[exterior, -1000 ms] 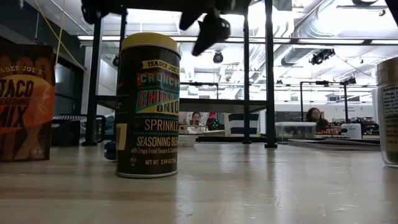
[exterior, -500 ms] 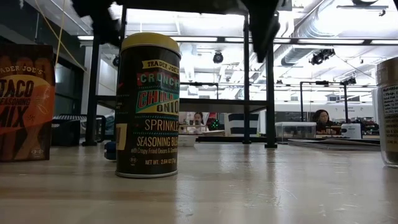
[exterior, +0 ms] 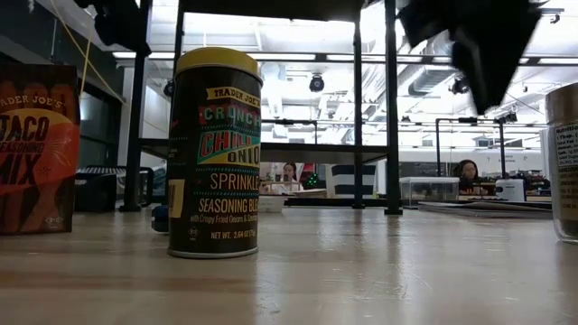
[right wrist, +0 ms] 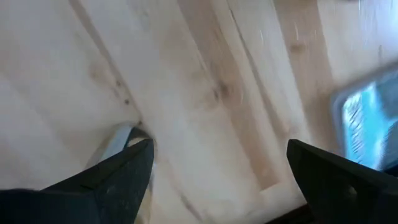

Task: Shelf spices
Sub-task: Adjust the yellow seasoning can

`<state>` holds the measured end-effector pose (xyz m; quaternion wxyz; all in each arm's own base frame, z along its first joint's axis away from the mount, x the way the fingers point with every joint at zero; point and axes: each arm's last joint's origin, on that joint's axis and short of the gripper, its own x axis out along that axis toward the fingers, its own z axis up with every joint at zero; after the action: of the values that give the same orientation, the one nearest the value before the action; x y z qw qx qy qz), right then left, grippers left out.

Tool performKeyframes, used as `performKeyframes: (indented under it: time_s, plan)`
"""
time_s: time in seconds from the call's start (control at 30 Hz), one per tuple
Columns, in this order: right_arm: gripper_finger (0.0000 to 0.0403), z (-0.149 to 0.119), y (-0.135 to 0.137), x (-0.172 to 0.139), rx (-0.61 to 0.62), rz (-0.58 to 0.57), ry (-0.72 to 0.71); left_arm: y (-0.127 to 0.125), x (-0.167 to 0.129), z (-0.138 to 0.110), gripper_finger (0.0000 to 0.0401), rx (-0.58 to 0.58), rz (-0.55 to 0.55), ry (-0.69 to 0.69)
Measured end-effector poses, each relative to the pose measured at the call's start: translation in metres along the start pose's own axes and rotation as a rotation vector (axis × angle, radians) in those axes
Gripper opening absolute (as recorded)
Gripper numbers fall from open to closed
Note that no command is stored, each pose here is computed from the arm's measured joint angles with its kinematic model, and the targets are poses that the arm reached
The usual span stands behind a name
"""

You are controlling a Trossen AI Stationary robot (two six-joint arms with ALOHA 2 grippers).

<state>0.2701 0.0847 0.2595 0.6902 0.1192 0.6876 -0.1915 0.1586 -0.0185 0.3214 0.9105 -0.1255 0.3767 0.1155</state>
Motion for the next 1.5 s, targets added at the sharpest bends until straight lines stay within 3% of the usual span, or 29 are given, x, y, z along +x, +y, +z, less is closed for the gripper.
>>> performKeyframes:
  time_s: [0.2,0.37,0.6,1.13,1.5]
  plan:
    - [0.0362,-0.046,-0.024,-0.017,0.277,0.096,-0.176,-0.013,0.001,-0.009,0.0278,-0.046,-0.035,0.033]
    - [0.0362,-0.06,-0.031,-0.02,0.373,0.158,-0.289,-0.021,0.005,-0.042,0.0278,-0.144,-0.037,0.035]
    - [0.0362,-0.054,-0.023,-0.022,0.297,0.227,-0.364,-0.028,0.009,-0.074,0.0278,-0.247,-0.088,0.024]
    - [0.0362,-0.041,-0.025,-0.024,0.099,0.236,-0.44,-0.032,0.008,-0.076,0.0278,0.102,-0.105,0.003]
    - [0.0362,-0.038,-0.023,-0.026,0.162,0.262,-0.472,-0.032,0.008,-0.076,0.0278,0.059,-0.103,0.005]
